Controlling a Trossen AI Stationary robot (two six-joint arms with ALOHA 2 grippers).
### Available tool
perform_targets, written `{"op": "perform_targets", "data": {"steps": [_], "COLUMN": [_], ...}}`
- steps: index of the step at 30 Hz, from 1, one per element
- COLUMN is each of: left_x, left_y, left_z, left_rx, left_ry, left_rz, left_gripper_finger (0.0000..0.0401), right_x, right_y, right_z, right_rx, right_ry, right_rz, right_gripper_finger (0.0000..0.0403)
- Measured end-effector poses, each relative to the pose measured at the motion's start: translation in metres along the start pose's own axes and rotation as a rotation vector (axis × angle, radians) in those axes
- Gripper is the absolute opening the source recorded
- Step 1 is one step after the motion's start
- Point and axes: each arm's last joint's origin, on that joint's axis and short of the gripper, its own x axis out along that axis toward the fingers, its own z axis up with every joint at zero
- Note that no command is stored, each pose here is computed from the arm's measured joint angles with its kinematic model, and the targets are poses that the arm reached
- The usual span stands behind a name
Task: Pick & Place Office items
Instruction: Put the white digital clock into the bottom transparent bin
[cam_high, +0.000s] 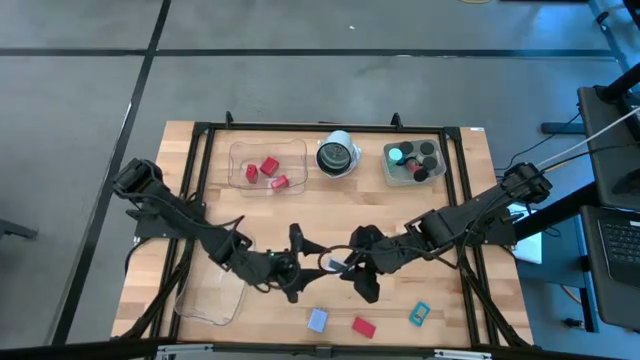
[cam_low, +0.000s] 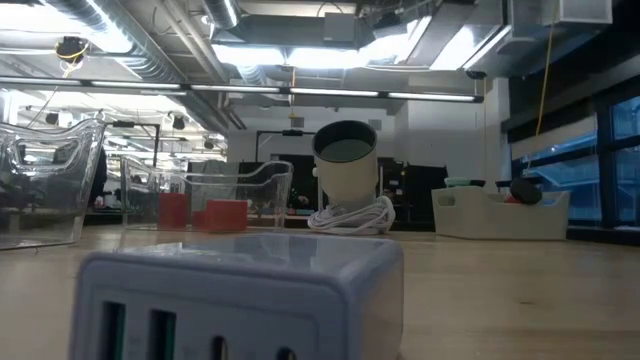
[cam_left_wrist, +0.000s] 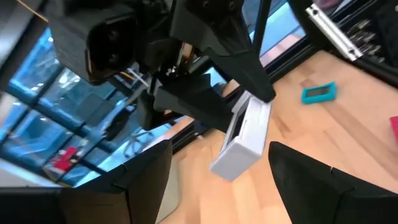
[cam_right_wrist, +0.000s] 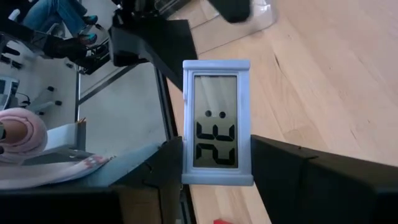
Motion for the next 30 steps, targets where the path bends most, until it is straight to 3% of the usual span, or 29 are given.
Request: {"op": "perform_targets", "data": {"steps": [5, 18, 26, 30], "left_x": [0.0053, 0.005, 0.005, 0.0052], "left_y": [0.005, 0.0026, 0.002, 0.0023], "left_z": [-0.0041, -0.0056, -0.0047, -0.0042], "left_rx": [-0.001, 0.038, 0.01, -0.005], "left_ry": [0.009, 0.01, -0.012, -0.018], "left_rz": [-0.003, -0.042, -0.071, -0.072], "left_gripper_finger": [0.0232, 0.0078, 0.0053, 0.0038], "right_x": [-0.0001, -0.0002, -0.0002, 0.0], "right_y": [0.0, -0.0001, -0.0005, 0.0], "right_z": [0.0001, 0.0002, -0.0005, -0.0002], "right_rx": [-0.007, -0.033, -0.033, -0.032], "right_ry": [-0.001, 0.002, 0.023, 0.031], "right_rz": [0.0, 0.002, 0.011, 0.025], "right_gripper_finger": [0.0158, 0.0158, 0.0161, 0.0187]}}
